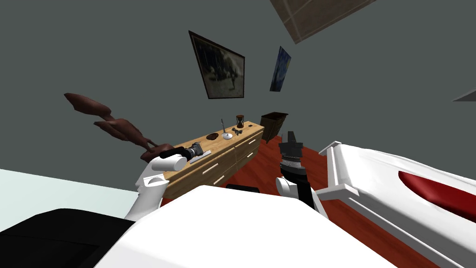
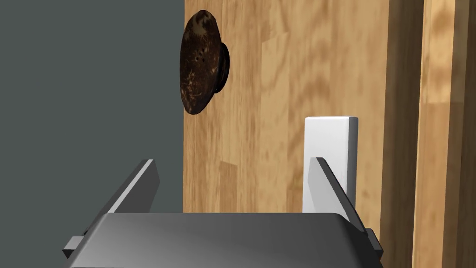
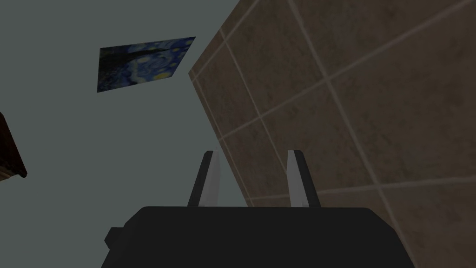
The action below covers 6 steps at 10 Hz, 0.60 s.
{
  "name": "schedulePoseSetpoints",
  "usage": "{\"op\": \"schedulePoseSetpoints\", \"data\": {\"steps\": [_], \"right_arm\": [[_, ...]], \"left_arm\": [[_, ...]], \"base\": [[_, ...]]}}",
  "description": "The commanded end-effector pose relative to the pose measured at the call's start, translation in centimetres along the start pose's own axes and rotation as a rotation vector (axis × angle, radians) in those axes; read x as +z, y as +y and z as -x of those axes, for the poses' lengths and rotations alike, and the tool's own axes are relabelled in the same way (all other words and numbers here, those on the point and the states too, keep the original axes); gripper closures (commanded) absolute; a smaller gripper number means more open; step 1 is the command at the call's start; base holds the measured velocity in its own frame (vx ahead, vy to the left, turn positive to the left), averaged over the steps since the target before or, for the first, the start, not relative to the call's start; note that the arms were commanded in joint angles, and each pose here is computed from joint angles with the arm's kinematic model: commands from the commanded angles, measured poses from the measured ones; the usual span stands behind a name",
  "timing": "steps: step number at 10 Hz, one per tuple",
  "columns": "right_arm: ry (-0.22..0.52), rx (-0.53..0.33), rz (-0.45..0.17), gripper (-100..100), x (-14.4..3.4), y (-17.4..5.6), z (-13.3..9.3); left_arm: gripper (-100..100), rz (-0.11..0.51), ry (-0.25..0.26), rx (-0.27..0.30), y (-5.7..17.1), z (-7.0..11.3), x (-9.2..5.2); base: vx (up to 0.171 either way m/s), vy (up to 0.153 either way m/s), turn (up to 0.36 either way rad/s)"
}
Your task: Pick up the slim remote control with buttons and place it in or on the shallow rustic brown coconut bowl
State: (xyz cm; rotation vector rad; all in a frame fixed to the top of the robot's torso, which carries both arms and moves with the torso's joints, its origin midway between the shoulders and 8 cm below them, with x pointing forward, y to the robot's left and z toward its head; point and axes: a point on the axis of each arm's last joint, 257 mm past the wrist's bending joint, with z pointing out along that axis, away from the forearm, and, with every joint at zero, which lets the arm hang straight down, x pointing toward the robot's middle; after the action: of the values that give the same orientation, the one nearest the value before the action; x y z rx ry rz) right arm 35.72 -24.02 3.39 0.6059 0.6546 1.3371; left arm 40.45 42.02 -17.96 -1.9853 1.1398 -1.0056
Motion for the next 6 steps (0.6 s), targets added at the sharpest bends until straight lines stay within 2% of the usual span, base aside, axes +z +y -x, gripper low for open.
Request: {"op": "schedulePoseSetpoints", "data": {"steps": [1, 2, 3, 5, 6], "right_arm": [[0.000, 0.000, 0.000, 0, 0.0, 0.0, 0.0], [0.000, 0.000, 0.000, 0, 0.0, 0.0, 0.0], [0.000, 0.000, 0.000, 0, 0.0, 0.0, 0.0], [0.000, 0.000, 0.000, 0, 0.0, 0.0, 0.0], [0.000, 0.000, 0.000, 0, 0.0, 0.0, 0.0]], "left_arm": [[-100, 0.050, -0.023, -0.024, 0.6, 1.1, 0.3], [-100, 0.076, -0.037, -0.024, 1.3, 1.4, 0.3], [-100, 0.107, -0.051, -0.048, 1.5, 2.2, 0.6], [-100, 0.147, -0.073, -0.048, 2.5, 2.7, 0.4], [-100, 0.187, -0.094, -0.072, 2.9, 3.6, 0.6]], "base": [[0.013, 0.000, -0.168], [0.014, 0.007, -0.102], [0.015, 0.009, -0.146], [0.011, 0.009, -0.035], [0.011, 0.012, -0.133]]}}
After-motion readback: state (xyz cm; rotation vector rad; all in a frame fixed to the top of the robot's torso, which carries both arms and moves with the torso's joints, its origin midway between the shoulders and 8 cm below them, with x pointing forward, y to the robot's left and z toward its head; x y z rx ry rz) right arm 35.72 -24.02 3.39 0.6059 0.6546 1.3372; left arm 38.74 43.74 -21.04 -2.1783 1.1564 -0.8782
